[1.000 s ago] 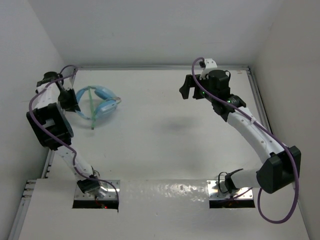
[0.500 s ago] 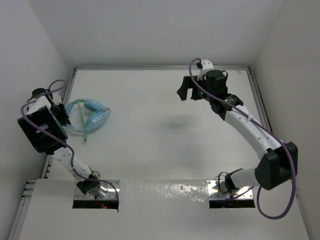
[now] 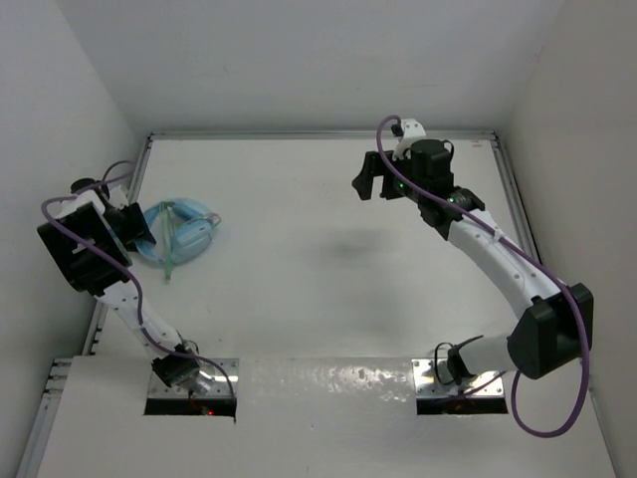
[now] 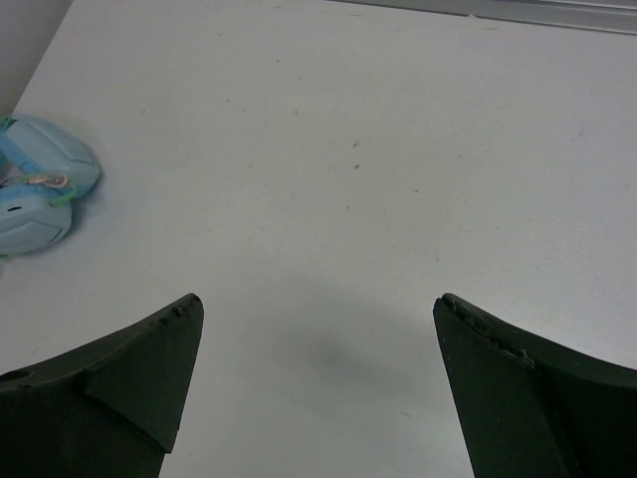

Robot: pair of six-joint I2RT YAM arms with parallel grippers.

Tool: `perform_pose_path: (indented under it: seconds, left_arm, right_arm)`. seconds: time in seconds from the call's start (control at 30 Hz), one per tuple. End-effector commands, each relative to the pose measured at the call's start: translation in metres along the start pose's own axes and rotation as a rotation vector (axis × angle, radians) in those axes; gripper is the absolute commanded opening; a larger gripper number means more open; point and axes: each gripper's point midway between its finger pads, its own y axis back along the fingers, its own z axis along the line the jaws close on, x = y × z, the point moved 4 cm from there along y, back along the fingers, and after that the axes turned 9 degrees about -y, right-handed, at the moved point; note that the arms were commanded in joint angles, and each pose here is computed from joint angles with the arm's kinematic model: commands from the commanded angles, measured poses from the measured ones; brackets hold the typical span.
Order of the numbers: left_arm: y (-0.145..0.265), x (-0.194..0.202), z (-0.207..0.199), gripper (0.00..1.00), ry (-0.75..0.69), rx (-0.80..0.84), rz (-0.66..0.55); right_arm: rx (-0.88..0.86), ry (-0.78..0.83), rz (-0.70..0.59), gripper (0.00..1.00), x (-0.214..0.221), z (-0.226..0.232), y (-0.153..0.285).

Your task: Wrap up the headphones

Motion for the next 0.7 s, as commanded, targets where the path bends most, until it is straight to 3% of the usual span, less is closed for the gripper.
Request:
perform_pose_path:
  seconds: [0.0, 0.1, 0.3, 0.37, 0.5, 0.67]
  left_arm:
    - [0.013, -0.020, 0.003, 0.53, -0.012, -0.036, -0.072]
    - [0.042, -0.034, -0.001, 0.70, -0.031, -0.045, -0.136]
    - [0.095, -0.039, -0.010, 0.73, -0.108, -0.096, -0.193]
    - [0.128, -0.025, -0.015, 0.73, -0.168, -0.157, -0.231]
    - [0.140, 0.028, -0.014, 0.73, -0.244, -0.272, -0.177]
    - [0.124, 0.104, 0.003, 0.73, -0.086, -0.467, 0.025]
  right_arm:
    - [-0.035, 0.010, -0.072, 0.96, -0.021, 0.011, 0.012]
    - [-0.034, 0.011, -0.067, 0.98, -0.020, 0.011, 0.013]
    - [0.014, 0.010, -0.026, 0.99, -0.007, 0.001, 0.014]
    - [0.050, -0.012, -0.019, 0.99, 0.000, -0.005, 0.017]
    - [0.104, -0.021, -0.014, 0.99, 0.024, -0.020, 0.026]
    - [0.268, -0.042, -0.036, 0.99, 0.054, -0.054, 0.038]
